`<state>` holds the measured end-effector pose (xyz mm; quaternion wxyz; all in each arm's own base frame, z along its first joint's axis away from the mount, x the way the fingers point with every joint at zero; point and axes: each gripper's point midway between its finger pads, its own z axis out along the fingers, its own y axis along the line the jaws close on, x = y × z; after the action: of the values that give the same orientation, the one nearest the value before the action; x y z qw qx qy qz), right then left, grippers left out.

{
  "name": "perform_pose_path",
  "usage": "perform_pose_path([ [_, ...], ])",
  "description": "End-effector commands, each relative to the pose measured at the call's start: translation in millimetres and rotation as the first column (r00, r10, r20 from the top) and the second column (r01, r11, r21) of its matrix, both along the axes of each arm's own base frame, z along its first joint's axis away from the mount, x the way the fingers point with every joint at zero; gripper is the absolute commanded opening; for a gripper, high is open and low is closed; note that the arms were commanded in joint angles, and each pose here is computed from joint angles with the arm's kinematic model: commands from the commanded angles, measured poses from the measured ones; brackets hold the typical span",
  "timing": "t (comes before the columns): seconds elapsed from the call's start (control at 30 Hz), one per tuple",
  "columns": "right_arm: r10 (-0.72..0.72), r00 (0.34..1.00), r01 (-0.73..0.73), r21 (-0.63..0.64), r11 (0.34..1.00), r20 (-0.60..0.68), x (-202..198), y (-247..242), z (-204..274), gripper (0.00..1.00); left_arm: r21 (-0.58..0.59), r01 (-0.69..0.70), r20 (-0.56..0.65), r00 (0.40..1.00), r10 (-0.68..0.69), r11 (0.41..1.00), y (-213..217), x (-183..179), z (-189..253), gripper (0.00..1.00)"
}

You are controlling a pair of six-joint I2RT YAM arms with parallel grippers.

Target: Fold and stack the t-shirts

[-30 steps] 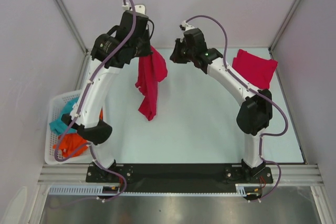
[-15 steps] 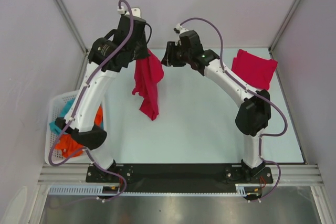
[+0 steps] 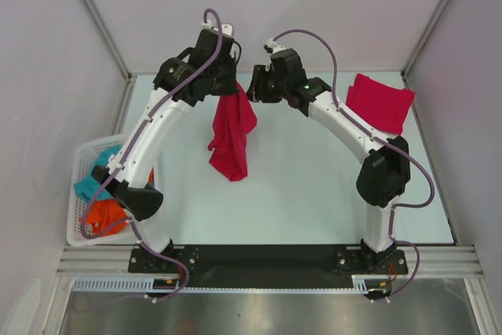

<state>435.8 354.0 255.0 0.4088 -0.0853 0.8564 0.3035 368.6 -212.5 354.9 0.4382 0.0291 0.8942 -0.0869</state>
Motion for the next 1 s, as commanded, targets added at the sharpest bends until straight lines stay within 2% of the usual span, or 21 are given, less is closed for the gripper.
perform_pose_path([
  [0.0, -0.149, 0.983, 0.148, 0.019, 0.989, 0.111, 12.9, -54.7, 49.3, 0.48, -0.103, 0.174, 0.045, 0.984, -0.170, 0.979, -48.7, 5.2, 5.3, 0.00],
  [0.13, -0.216, 0.966, 0.215, 0.016, 0.976, 0.140, 17.6, -83.5, 64.3, 0.48, -0.123, 0.279, 0.026, 0.960, -0.278, 0.952, -74.5, -0.3, -3.0, 0.00],
  [0.17, -0.226, 0.963, 0.226, 0.012, 0.974, 0.147, 19.2, -89.3, 66.2, 0.48, -0.127, 0.303, 0.024, 0.953, -0.302, 0.945, -78.8, -3.6, -3.3, 0.05],
  [0.2, -0.228, 0.962, 0.230, 0.009, 0.973, 0.148, 19.4, -91.5, 65.6, 0.48, -0.124, 0.313, 0.027, 0.950, -0.312, 0.942, -79.4, -5.6, -2.5, 0.18],
  [0.23, -0.234, 0.961, 0.235, 0.010, 0.972, 0.148, 20.1, -93.3, 66.4, 0.48, -0.122, 0.314, 0.031, 0.949, -0.312, 0.942, -79.8, -7.3, -1.6, 0.55],
  [0.27, -0.233, 0.961, 0.233, 0.011, 0.972, 0.148, 19.8, -93.7, 66.5, 0.48, -0.108, 0.297, 0.044, 0.955, -0.294, 0.949, -74.2, -7.5, 2.3, 0.67],
  [0.3, -0.229, 0.963, 0.230, 0.011, 0.973, 0.143, 19.8, -92.7, 65.4, 0.48, -0.096, 0.286, 0.050, 0.958, -0.282, 0.954, -69.7, -7.7, 3.7, 0.99],
  [0.57, -0.210, 0.971, 0.210, 0.011, 0.978, 0.112, 14.7, -85.1, 54.4, 0.48, 0.024, 0.060, 0.054, 0.997, -0.061, 0.998, -13.1, -3.8, 11.9, 1.00],
  [0.73, -0.181, 0.979, 0.184, -0.022, 0.983, 0.090, -0.7, -77.5, 42.2, 0.48, 0.005, -0.063, 0.050, 0.997, 0.063, 0.998, 22.7, -7.4, 15.3, 1.00],
  [0.97, -0.141, 0.989, 0.138, -0.084, 0.987, -0.030, -45.7, -66.6, -26.3, 0.48, -0.028, -0.147, 0.038, 0.988, 0.148, 0.989, 52.3, -9.5, 10.2, 1.00],
])
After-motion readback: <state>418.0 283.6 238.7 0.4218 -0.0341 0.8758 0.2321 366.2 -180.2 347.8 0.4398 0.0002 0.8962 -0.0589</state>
